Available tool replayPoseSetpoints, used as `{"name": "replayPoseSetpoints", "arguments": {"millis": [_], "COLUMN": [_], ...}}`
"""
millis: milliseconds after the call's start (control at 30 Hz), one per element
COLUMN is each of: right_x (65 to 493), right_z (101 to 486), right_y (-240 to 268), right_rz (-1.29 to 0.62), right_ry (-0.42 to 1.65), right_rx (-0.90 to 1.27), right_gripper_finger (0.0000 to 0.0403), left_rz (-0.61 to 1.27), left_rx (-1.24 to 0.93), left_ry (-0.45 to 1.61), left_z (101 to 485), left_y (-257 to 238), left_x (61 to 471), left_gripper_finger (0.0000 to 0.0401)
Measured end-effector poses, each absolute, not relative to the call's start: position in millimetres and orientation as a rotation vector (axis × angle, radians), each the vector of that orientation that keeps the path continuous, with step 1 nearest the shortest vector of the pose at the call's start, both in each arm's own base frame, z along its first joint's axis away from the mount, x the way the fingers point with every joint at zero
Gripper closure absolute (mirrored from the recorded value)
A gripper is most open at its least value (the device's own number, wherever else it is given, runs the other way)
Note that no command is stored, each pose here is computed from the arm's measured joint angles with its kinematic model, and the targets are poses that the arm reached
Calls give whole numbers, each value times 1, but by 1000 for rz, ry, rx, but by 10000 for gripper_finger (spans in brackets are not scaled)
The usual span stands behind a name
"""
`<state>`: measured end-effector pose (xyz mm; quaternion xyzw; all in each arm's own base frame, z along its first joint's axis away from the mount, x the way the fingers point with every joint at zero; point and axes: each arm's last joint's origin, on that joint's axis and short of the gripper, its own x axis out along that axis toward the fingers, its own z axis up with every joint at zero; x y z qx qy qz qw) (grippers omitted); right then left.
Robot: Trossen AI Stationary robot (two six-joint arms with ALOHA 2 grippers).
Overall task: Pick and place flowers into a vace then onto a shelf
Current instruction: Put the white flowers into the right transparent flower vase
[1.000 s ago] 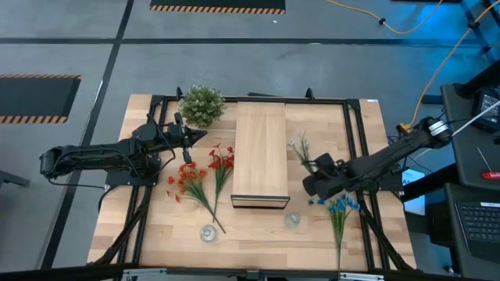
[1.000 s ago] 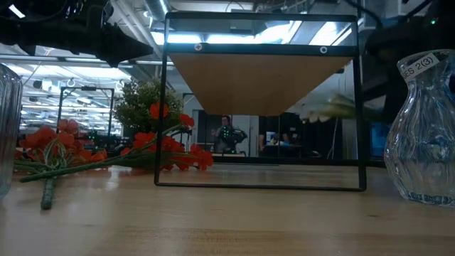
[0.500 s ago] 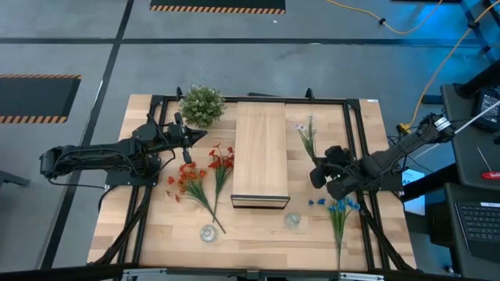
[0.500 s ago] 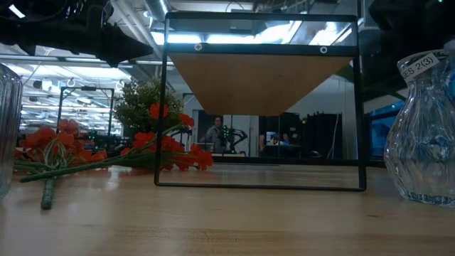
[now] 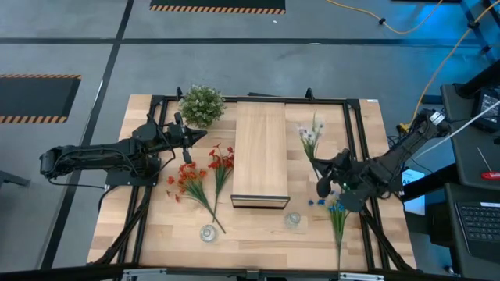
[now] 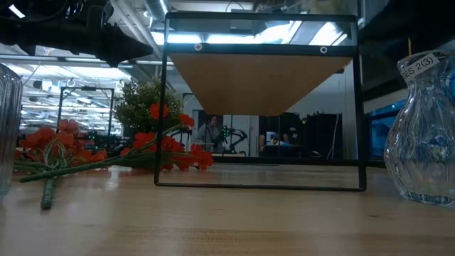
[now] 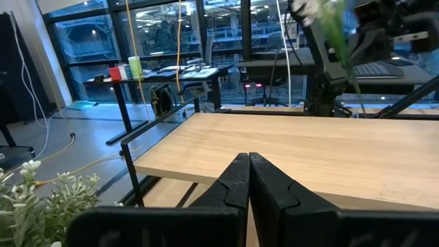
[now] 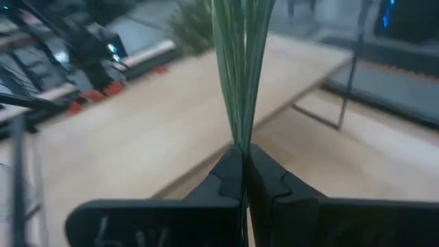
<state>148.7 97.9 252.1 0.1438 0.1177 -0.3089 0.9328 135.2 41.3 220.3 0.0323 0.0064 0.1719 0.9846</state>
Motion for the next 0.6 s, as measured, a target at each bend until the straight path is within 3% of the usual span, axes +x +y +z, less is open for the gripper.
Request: {"name": "replayPoseSetpoints", "arguments": {"millis": [600], "right_x": [146], "right_z": [243], "right_y": [166], "right_rz": [-452], "right_ry": [104], "right_rx": [177], "right_gripper_finger": [401], "left_rz": [346], "left_rx": [10], "left_ry": [-4], "left_z": [221], "left_y": [41], "left_x": [135], "left_gripper_finger": [397]}}
